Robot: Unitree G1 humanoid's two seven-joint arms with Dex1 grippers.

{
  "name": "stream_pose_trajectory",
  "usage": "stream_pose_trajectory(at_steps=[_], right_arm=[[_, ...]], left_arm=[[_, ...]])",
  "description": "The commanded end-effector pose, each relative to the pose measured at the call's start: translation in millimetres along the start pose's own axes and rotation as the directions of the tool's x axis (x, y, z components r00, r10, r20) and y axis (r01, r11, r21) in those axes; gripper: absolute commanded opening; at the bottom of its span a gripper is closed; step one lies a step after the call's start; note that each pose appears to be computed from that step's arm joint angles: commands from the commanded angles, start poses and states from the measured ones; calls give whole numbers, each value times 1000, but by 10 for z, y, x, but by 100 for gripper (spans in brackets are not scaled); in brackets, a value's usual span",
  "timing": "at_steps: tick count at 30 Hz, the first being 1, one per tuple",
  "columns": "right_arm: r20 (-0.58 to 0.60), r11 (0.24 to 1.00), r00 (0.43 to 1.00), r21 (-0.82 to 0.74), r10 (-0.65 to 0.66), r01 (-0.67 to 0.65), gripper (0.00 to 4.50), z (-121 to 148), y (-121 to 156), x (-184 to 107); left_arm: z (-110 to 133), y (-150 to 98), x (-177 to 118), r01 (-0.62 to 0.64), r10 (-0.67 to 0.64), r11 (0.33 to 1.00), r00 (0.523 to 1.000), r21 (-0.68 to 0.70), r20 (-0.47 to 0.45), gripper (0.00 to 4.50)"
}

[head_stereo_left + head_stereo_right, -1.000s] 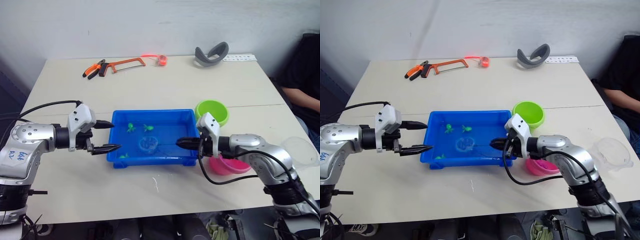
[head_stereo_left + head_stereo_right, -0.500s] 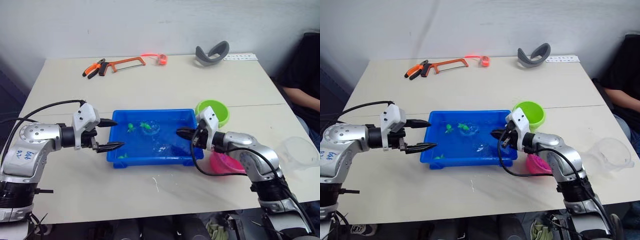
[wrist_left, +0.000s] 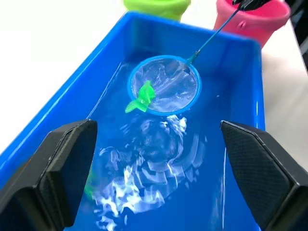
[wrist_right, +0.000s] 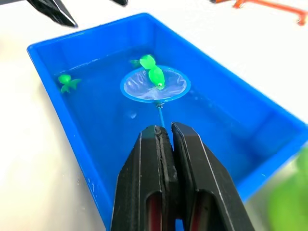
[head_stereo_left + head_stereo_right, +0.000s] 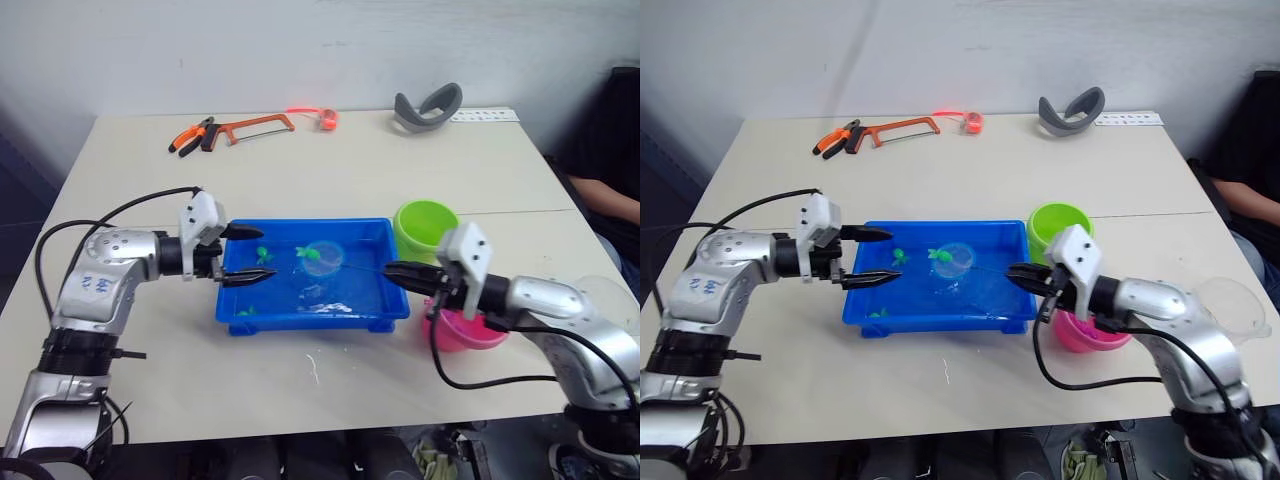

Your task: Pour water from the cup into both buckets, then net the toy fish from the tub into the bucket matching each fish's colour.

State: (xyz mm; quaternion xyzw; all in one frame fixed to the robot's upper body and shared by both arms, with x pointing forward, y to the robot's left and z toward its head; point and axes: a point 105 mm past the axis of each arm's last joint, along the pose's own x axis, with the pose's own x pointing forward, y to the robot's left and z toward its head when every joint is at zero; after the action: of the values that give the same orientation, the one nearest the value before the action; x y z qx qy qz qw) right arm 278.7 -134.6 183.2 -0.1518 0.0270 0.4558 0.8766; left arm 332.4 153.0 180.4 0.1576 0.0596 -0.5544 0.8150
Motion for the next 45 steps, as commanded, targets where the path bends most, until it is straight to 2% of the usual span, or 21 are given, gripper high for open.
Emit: stream_pose_trajectory(at_steps=[1, 7, 10, 16, 17, 19, 22, 23, 25, 27, 29, 31, 33, 37, 40, 45], right_arm=[[28, 993, 995, -72, -95, 97, 0, 223, -76, -238], [11, 956, 962, -104, -274, 274, 0, 365, -245, -592], [-17, 918, 926, -140, -378, 372, 0, 403, -342, -798], [-79, 865, 879, -236, -471, 442, 0, 394, -435, -960], [-88, 844, 867, -295, -490, 447, 0, 402, -479, -981], [-100, 816, 859, -383, -502, 432, 0, 415, -521, -990], [-148, 752, 861, -573, -487, 327, 0, 406, -542, -962], [-171, 705, 851, -651, -497, 280, 0, 382, -573, -967], [-209, 600, 829, -780, -519, 179, 0, 326, -638, -987], [-246, 402, 819, -915, -519, -19, 0, 280, -674, -984], [-247, 260, 825, -957, -509, -126, 0, 257, -696, -989], [-235, 166, 837, -971, -494, -175, 0, 261, -707, -993], [-194, 157, 849, -979, -491, -133, 0, 281, -736, -1015], [-145, 62, 879, -989, -454, -131, 0, 350, -723, -1018], [-186, -1, 892, -979, -411, -205, 0, 283, -672, -1000], [-187, -36, 906, -976, -380, -216, 0, 255, -657, -975]], left_arm=[[129, 8, 113, 50, -51, 998, 998, 32, 39, 445], [238, -1, 382, 142, -145, 989, 985, 46, 91, 445], [312, -23, 533, 189, -196, 979, 974, 70, 113, 445], [416, -7, 677, 204, -216, 975, 964, 91, 153, 445], [415, -14, 691, 207, -220, 974, 963, 94, 152, 445], [412, -22, 704, 211, -224, 973, 963, 98, 151, 445], [420, -20, 699, 209, -223, 973, 963, 101, 155, 445], [420, -12, 691, 204, -218, 974, 964, 100, 155, 445], [415, 5, 678, 193, -206, 976, 966, 98, 154, 445], [406, 13, 673, 186, -199, 978, 968, 96, 152, 445], [405, 13, 672, 184, -197, 978, 969, 95, 152, 445], [407, 10, 660, 181, -195, 979, 969, 96, 153, 445], [411, 17, 641, 176, -189, 980, 970, 96, 153, 445], [396, 52, 599, 159, -172, 983, 974, 96, 145, 445], [398, 71, 575, 150, -163, 984, 976, 97, 143, 445], [410, 75, 553, 145, -158, 984, 977, 100, 142, 445]])
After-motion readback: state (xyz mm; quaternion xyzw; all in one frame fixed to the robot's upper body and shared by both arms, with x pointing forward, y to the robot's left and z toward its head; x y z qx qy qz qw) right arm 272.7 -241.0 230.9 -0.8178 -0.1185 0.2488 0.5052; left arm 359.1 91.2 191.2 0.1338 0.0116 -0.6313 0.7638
